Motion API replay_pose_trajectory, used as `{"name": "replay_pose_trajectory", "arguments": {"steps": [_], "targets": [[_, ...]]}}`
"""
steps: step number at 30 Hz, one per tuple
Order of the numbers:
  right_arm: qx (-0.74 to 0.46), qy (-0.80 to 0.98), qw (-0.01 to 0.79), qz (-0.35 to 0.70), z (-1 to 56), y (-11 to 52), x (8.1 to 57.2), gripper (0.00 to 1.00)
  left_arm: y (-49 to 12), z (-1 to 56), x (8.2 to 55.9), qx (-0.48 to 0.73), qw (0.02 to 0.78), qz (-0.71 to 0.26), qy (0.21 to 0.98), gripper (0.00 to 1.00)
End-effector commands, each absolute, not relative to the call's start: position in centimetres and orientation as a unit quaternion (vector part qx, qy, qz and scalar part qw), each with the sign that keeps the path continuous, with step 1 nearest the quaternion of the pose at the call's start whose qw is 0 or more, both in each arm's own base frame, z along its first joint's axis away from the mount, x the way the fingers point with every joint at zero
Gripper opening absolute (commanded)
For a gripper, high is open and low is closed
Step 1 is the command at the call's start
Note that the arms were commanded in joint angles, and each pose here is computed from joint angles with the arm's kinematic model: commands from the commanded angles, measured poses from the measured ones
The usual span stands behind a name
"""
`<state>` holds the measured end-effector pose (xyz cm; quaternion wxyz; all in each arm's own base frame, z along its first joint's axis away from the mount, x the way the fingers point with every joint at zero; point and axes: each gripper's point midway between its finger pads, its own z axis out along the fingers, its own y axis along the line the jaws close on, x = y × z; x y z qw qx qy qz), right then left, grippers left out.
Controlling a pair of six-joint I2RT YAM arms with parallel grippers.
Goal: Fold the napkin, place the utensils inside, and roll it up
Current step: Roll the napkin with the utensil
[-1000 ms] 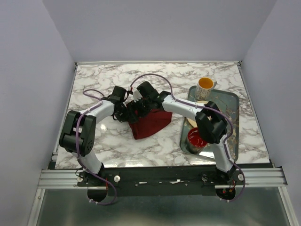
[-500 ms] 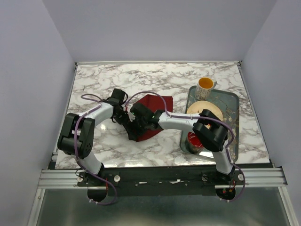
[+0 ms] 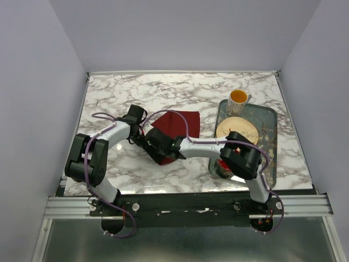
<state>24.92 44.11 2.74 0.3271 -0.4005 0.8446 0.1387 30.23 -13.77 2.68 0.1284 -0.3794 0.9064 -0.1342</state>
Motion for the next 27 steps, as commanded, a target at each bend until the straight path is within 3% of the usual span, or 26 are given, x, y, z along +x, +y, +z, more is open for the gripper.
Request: {"name": "replay_pose_trajectory", "arguments": {"steps": [1,7,13,14,17,20,22,23,27], "targets": [[-0.410,0.833,0.364,0.073,2.7,44.0,25.6,0.61,-13.9,3.0,29.5,-0.399,0.117,-0.143,0.898,0.00],[-0.410,0.833,0.370,0.036,1.9,43.7,25.9,0.51,-13.7,3.0,29.5,-0.401,0.120,-0.137,0.898,0.00],[-0.409,0.837,0.360,0.046,1.7,43.8,25.4,0.24,-13.4,3.0,29.4,-0.396,0.121,-0.134,0.900,0.00],[-0.415,0.838,0.351,0.059,1.6,44.1,24.9,0.14,-13.3,3.1,29.4,-0.390,0.123,-0.131,0.903,0.00],[-0.420,0.841,0.328,0.093,1.3,44.6,23.7,0.00,-13.1,3.2,29.6,-0.379,0.127,-0.125,0.908,0.00],[-0.419,0.849,0.290,0.142,0.5,44.6,22.8,0.01,-13.2,3.7,29.9,-0.363,0.135,-0.132,0.913,0.01],[-0.407,0.850,0.287,0.170,1.0,44.6,23.1,0.01,-13.2,4.2,30.2,-0.352,0.146,-0.140,0.914,0.13],[-0.410,0.848,0.273,0.196,1.1,44.8,22.5,0.01,-12.8,4.3,30.3,-0.351,0.152,-0.142,0.913,0.29],[-0.403,0.847,0.235,0.253,0.8,44.1,21.8,0.01,-11.6,7.6,31.8,-0.337,0.219,-0.175,0.899,0.53]]}}
